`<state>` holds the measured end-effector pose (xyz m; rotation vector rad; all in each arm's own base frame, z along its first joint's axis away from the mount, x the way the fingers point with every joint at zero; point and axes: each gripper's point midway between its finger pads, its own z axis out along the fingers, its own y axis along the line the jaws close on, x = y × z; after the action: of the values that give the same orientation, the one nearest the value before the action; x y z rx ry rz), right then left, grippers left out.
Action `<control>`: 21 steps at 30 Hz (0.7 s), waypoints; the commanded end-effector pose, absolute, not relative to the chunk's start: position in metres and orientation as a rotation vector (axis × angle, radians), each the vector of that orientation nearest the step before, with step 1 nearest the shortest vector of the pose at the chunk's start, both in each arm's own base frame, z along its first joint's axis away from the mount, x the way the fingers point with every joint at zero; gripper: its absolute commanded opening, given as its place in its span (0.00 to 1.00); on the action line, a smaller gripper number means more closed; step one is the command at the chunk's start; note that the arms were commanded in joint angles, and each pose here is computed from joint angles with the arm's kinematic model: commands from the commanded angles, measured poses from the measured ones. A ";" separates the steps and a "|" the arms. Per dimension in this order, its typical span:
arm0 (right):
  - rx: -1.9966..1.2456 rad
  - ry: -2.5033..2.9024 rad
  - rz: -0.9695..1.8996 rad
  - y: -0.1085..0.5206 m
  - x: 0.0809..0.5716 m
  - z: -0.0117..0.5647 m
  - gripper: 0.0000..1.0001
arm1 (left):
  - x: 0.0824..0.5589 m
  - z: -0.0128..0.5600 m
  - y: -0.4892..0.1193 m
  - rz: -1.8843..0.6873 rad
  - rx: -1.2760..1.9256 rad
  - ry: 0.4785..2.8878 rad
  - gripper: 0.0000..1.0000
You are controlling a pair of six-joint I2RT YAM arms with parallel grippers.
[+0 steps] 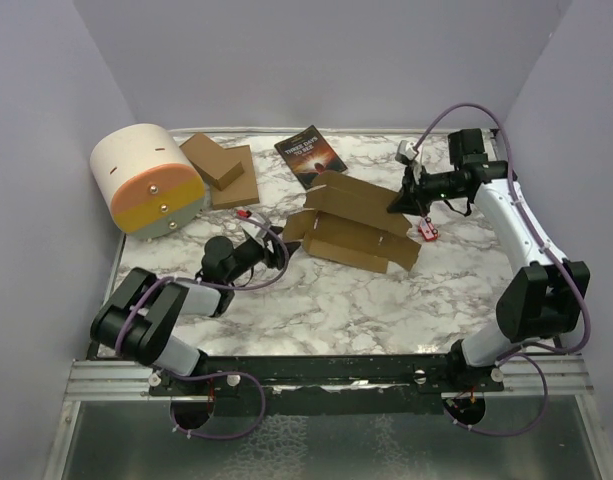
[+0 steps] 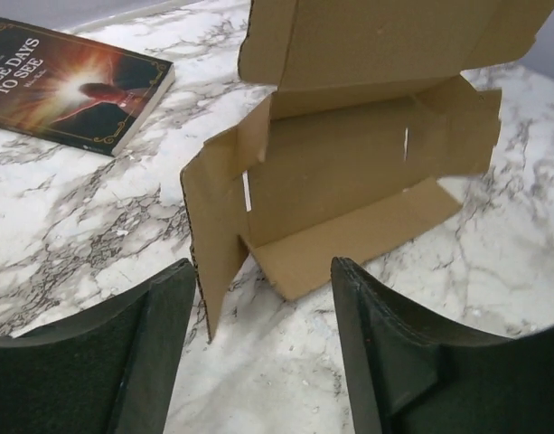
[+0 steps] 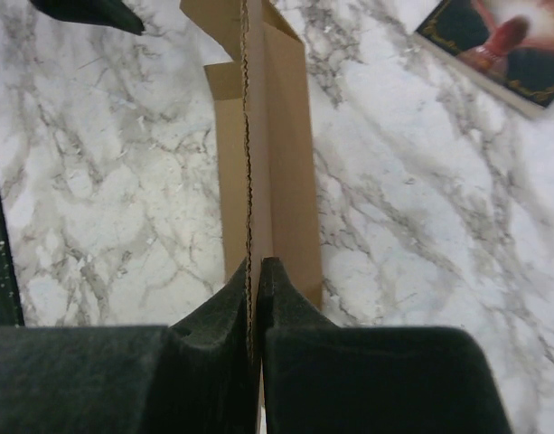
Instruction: Fold the paper box
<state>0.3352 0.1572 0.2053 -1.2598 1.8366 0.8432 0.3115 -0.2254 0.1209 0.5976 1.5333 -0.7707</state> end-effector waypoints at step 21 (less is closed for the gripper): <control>-1.145 1.769 0.793 0.152 0.353 0.237 0.01 | 0.331 0.094 -0.218 -0.937 0.144 1.805 0.53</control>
<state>0.3522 0.1489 0.2348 -1.1560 1.7971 0.7545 0.3175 -0.2034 0.0811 0.1334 1.8940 -0.8713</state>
